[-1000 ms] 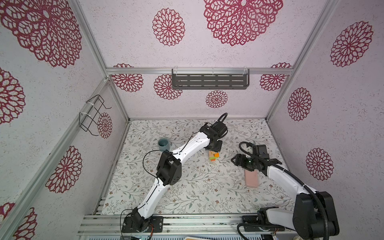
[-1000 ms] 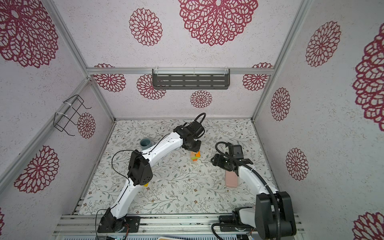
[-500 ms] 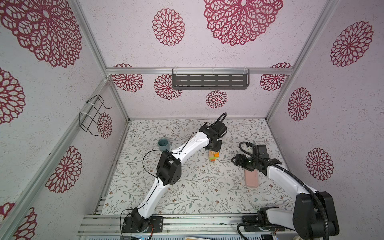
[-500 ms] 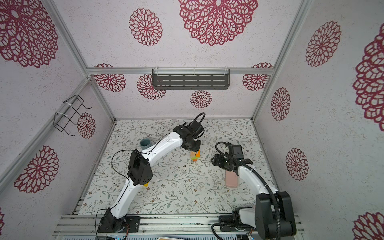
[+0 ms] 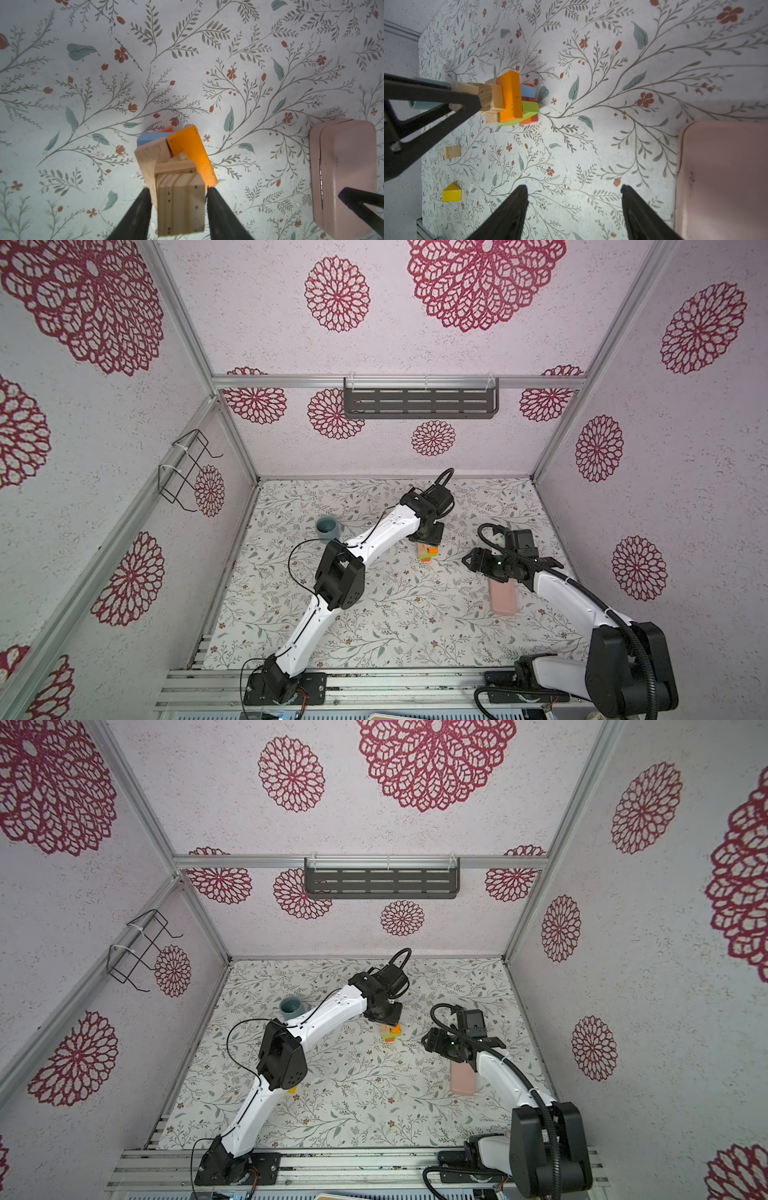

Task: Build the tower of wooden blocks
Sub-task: 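Lower the pine cube onto the stack top and open the left gripper, then move the left gripper back toward the last pine cube near the teal cup, then lower the left gripper onto the pine cube and grasp it, then lift the pine cube with the left gripper and carry it toward the stack, then set the pine cube down beside the stack with left gripper while right gripper approaches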

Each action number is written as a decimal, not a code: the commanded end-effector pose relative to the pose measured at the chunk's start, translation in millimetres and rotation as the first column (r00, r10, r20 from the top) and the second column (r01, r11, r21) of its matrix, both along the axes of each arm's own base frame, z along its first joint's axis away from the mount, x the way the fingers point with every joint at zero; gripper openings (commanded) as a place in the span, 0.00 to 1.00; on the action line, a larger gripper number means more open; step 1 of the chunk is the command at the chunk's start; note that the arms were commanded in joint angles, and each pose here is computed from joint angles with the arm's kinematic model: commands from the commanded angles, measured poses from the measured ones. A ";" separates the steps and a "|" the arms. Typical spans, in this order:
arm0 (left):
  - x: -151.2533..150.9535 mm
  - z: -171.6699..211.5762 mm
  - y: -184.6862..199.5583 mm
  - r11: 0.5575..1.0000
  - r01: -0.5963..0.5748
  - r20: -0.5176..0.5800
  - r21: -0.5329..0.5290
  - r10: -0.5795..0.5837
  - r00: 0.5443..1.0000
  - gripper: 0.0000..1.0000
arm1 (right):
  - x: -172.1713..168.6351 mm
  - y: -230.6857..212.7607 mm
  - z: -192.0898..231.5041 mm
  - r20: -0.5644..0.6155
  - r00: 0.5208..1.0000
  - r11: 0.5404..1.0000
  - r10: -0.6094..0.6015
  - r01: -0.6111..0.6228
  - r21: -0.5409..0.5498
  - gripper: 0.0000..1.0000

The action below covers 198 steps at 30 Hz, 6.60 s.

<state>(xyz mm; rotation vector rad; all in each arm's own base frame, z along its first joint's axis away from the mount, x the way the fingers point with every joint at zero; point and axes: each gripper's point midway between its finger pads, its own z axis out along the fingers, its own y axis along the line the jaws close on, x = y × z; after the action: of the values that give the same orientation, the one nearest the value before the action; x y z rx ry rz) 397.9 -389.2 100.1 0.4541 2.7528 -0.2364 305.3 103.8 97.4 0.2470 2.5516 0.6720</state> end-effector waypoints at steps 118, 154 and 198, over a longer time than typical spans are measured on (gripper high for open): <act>-51.2 -48.4 277.4 0.810 -0.584 -0.049 -0.051 0.582 0.812 0.13 | 38.0 91.9 53.8 0.054 0.981 0.980 0.189 -0.185 -0.075 0.74; -16.9 -40.3 112.5 0.685 -0.327 -0.157 -0.651 0.300 0.941 0.12 | 17.0 35.4 61.2 0.080 0.991 0.990 0.111 -0.103 -0.095 0.74; -70.7 30.1 243.0 0.823 -0.458 0.100 -0.335 0.514 0.852 0.97 | 13.6 74.3 129.2 0.114 0.988 0.965 0.108 -0.077 -0.251 0.70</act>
<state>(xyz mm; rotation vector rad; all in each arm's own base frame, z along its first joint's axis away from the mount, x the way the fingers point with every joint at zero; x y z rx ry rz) 341.2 -185.1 135.1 -0.2341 2.4031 -0.7130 318.6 181.1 221.2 -0.0541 2.4914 0.4777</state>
